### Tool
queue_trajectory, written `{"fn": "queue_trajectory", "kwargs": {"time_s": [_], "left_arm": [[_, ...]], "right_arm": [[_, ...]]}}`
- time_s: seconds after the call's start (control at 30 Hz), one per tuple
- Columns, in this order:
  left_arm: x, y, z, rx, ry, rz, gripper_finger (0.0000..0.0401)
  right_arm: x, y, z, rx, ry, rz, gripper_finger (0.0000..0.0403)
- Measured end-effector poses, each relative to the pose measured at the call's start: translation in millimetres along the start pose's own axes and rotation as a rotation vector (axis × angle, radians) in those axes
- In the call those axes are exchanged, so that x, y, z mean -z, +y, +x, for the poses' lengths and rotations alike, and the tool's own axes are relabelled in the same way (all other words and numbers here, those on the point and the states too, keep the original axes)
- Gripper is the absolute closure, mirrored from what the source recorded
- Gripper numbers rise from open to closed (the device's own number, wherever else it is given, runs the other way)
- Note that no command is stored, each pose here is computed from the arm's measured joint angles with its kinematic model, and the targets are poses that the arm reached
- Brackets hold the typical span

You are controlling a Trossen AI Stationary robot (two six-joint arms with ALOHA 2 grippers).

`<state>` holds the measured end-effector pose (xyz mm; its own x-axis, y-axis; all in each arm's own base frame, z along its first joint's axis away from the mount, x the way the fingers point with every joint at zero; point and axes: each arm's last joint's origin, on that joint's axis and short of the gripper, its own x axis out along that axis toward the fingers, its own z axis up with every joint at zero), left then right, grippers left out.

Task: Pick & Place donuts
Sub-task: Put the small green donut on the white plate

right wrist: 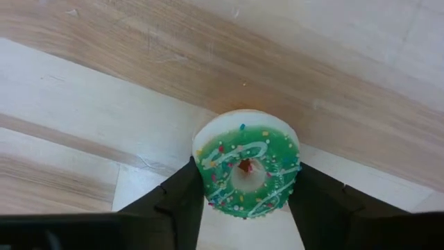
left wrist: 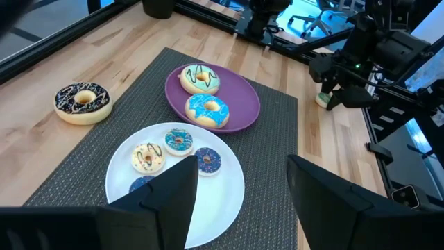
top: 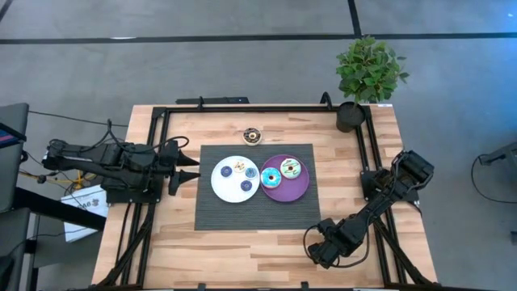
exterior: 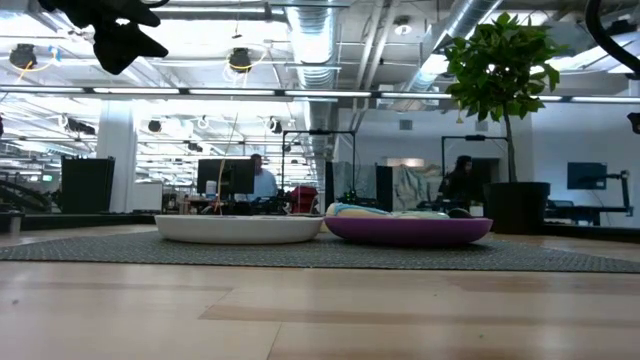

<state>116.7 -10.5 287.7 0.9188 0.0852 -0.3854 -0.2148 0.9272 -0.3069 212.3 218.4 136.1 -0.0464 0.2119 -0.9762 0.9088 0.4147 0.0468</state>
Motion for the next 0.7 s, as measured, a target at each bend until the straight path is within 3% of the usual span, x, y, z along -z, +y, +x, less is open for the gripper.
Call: {"fn": "queue_trajectory", "kwargs": {"time_s": [0.7], "left_arm": [[0.1, 0.0, 0.0, 0.0, 0.001, 0.001, 0.0189]], "right_arm": [[1.1, 1.1, -0.9, -0.008, -0.005, -0.015, 0.023]]}}
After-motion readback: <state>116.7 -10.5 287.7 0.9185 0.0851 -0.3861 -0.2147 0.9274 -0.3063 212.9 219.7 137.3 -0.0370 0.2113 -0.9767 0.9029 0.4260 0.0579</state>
